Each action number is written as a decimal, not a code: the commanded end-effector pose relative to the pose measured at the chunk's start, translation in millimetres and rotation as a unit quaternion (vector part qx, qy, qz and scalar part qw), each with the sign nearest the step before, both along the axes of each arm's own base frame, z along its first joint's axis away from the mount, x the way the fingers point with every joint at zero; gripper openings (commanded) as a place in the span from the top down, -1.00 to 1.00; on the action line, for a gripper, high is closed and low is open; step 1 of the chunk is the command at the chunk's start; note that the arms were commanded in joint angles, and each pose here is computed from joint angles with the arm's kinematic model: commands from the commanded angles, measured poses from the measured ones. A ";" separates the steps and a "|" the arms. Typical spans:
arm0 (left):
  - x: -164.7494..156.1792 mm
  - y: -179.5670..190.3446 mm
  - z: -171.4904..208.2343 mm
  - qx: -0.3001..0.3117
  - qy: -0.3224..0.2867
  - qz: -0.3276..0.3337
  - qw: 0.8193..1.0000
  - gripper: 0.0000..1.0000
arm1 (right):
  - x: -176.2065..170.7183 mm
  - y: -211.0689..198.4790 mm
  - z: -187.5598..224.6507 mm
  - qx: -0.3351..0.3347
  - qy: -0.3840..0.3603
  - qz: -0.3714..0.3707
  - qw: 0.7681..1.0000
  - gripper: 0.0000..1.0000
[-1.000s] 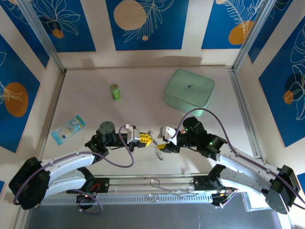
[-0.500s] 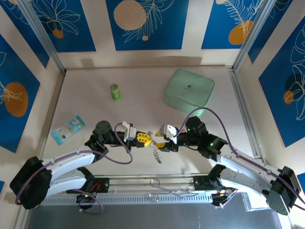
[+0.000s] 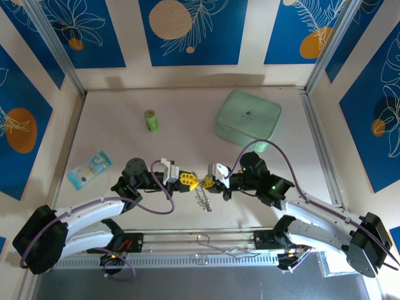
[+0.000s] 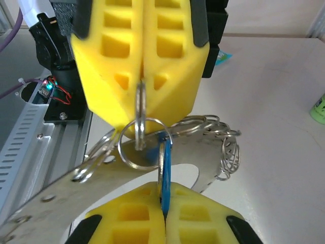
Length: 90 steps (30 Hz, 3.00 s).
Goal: Put the keys on the keyring
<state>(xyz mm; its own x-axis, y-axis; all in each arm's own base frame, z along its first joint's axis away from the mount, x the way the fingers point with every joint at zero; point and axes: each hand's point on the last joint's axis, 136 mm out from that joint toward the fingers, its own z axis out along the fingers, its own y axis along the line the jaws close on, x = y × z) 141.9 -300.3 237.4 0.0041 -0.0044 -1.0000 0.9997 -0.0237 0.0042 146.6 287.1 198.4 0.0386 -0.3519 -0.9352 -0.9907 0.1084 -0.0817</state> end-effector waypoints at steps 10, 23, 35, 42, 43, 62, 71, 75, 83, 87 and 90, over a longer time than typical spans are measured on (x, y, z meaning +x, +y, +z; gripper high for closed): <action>18.3 7.4 -6.4 0.047 -0.029 0.066 0.996 1.00 | 5.2 -13.0 27.2 -0.010 -0.039 -0.008 0.999 1.00; 23.9 9.5 -18.0 0.074 -0.023 0.083 0.994 0.66 | 15.0 -13.0 31.6 -0.036 -0.057 -0.017 0.998 1.00; 65.3 51.2 4.9 0.018 -0.059 0.281 0.958 -0.09 | 30.3 -14.8 23.9 -0.079 -0.055 -0.039 0.995 1.00; 104.9 140.7 29.1 -0.023 -0.063 0.533 0.843 -0.23 | 27.0 3.5 20.9 -0.090 -0.053 -0.008 0.995 1.00; 107.2 152.2 29.5 -0.023 -0.065 0.558 0.827 -0.26 | 25.2 8.0 21.9 -0.087 -0.052 0.001 0.995 1.00; 107.7 233.4 14.5 0.000 -0.053 0.702 0.711 -0.37 | 37.0 136.6 -24.6 -0.080 0.009 0.054 0.995 1.00; 110.8 230.5 9.0 0.006 -0.048 0.697 0.716 -0.36 | 69.0 45.4 -109.0 -0.288 -0.020 -0.016 0.957 1.00; 114.6 224.3 3.9 0.025 -0.050 0.689 0.722 -0.35 | 75.6 2.7 -137.1 -0.379 -0.044 -0.045 0.923 1.00; 122.6 217.5 -6.7 0.060 -0.045 0.685 0.725 -0.35 | 77.9 -43.8 -165.9 -0.479 -0.061 -0.057 0.874 0.90; 124.7 212.6 -7.0 0.062 -0.043 0.678 0.731 -0.34 | 82.9 -60.9 -173.7 -0.512 -0.064 -0.070 0.854 0.60; 125.6 207.0 -6.6 0.062 -0.042 0.668 0.740 -0.35 | 85.0 -67.0 -171.5 -0.511 -0.059 -0.083 0.854 0.34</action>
